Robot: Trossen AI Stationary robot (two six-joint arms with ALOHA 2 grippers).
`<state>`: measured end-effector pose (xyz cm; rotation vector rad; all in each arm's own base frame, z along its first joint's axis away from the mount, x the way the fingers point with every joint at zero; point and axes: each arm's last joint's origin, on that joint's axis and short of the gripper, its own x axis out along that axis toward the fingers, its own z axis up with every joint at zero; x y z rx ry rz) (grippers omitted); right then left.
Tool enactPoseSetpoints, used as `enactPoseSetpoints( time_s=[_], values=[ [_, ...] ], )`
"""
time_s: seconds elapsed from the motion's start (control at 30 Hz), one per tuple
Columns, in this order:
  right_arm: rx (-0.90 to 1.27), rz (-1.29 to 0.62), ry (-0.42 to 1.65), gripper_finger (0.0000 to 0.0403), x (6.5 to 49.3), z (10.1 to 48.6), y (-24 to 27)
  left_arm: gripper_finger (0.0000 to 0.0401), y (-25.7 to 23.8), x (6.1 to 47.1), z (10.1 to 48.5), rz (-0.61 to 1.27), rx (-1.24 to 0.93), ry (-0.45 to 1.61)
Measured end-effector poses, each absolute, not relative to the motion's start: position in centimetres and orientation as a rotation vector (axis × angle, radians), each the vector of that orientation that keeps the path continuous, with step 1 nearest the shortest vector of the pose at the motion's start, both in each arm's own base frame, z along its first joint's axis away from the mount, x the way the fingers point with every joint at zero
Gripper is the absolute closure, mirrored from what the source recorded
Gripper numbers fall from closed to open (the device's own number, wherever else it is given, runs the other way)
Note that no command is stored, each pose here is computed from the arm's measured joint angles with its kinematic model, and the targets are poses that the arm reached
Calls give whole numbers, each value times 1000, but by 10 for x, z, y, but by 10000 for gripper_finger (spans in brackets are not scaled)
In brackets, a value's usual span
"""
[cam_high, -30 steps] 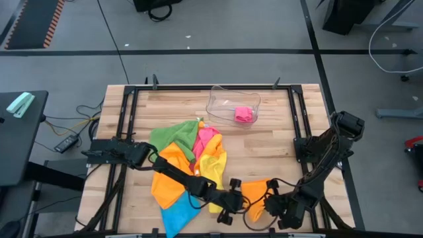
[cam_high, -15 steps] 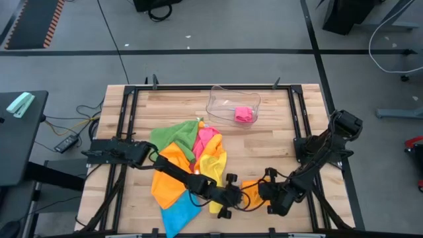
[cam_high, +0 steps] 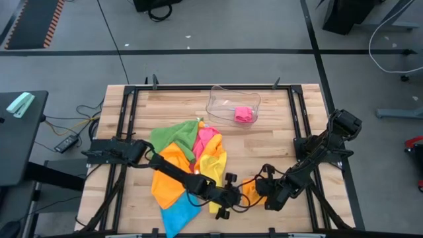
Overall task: Fold microfiber towels
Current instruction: Fold the right orange microfiber cloth
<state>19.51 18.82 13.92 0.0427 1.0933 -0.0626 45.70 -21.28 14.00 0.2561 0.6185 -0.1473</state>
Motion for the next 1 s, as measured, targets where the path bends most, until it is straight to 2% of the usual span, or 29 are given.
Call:
enactPoseSetpoints(
  time_s=[0.23,0.4,0.73,0.9,1.0],
  values=[
    [63,-81,1093,272,196,139,187,331,-217,456,141,-161,263,604],
    [115,-103,1101,228,195,149,180,337,-217,456,141,-159,262,603],
    [160,-66,1036,212,185,183,169,340,-218,456,141,-161,264,603],
    [9,8,881,219,188,185,184,346,-217,456,141,-161,265,604],
    [-77,-10,878,227,191,171,189,348,-218,456,140,-162,266,605]
  ],
)
